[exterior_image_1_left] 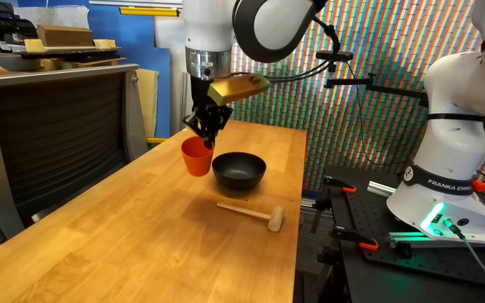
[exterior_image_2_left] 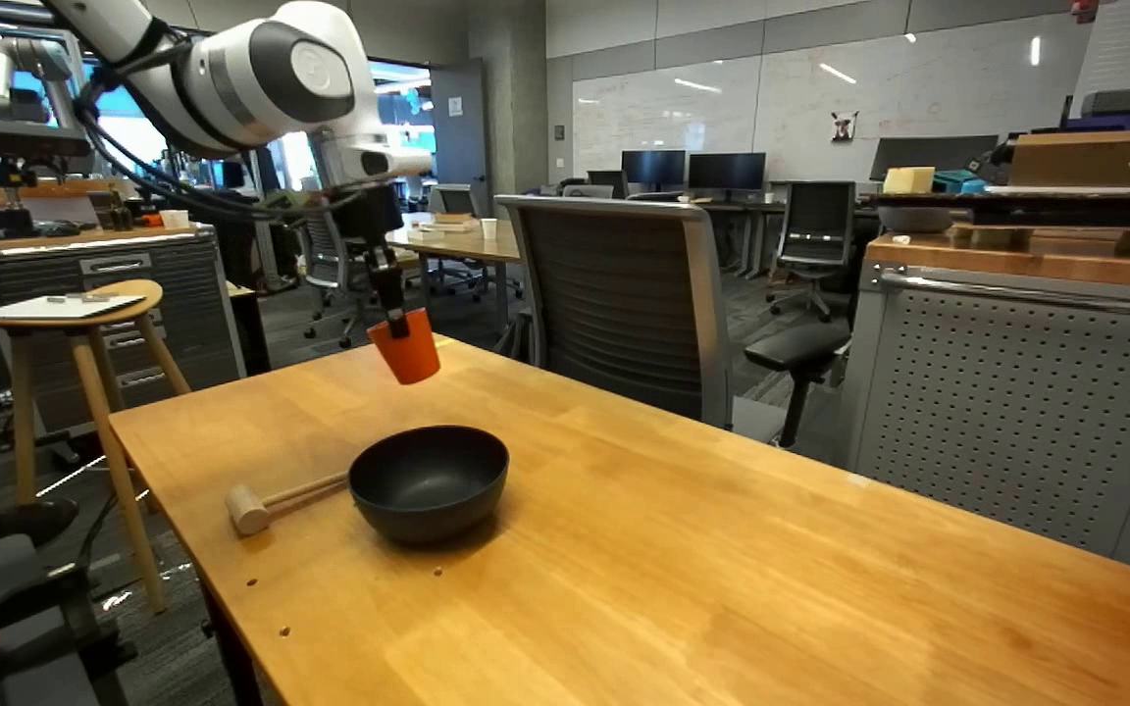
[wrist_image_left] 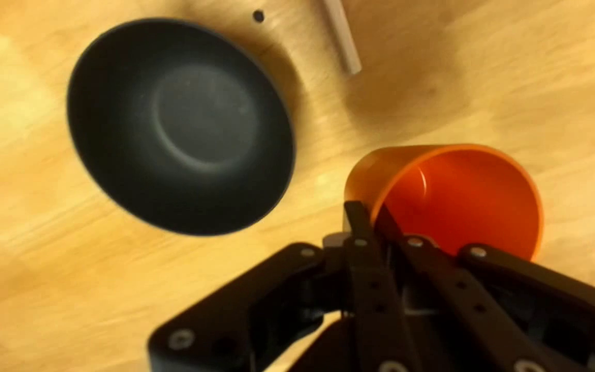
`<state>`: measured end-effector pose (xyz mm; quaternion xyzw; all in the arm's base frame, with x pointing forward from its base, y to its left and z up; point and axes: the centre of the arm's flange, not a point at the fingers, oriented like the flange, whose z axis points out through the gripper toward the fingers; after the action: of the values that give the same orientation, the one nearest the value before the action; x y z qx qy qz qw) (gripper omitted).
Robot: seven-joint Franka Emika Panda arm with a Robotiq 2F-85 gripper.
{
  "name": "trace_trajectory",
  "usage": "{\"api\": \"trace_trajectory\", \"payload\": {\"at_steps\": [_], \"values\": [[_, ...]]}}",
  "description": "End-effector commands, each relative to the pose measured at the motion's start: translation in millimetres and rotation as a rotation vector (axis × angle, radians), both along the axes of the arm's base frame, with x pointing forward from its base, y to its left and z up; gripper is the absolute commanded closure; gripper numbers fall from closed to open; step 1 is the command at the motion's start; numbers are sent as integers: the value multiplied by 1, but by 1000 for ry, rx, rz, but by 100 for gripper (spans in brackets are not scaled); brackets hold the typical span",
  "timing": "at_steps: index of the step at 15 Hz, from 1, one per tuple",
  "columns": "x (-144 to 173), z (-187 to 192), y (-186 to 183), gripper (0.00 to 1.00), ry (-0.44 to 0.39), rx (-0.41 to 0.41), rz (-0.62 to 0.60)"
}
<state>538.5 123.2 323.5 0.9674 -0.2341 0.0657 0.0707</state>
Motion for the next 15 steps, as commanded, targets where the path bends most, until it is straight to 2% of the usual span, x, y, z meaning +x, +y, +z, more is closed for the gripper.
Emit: {"api": "trace_trajectory", "payload": {"at_steps": [1, 4, 6, 8, 11, 14, 15], "values": [[-19, 31, -37, 96, -63, -124, -146], [-28, 16, -64, 96, -45, -222, -278], [-30, -7, -79, 96, 16, -221, -349], [-30, -34, -86, 96, 96, -127, -353], [-30, -67, -92, 96, 157, -38, -372], [-24, -91, -98, 95, 175, -10, -355], [-22, -95, -99, 70, 177, -11, -354]]}}
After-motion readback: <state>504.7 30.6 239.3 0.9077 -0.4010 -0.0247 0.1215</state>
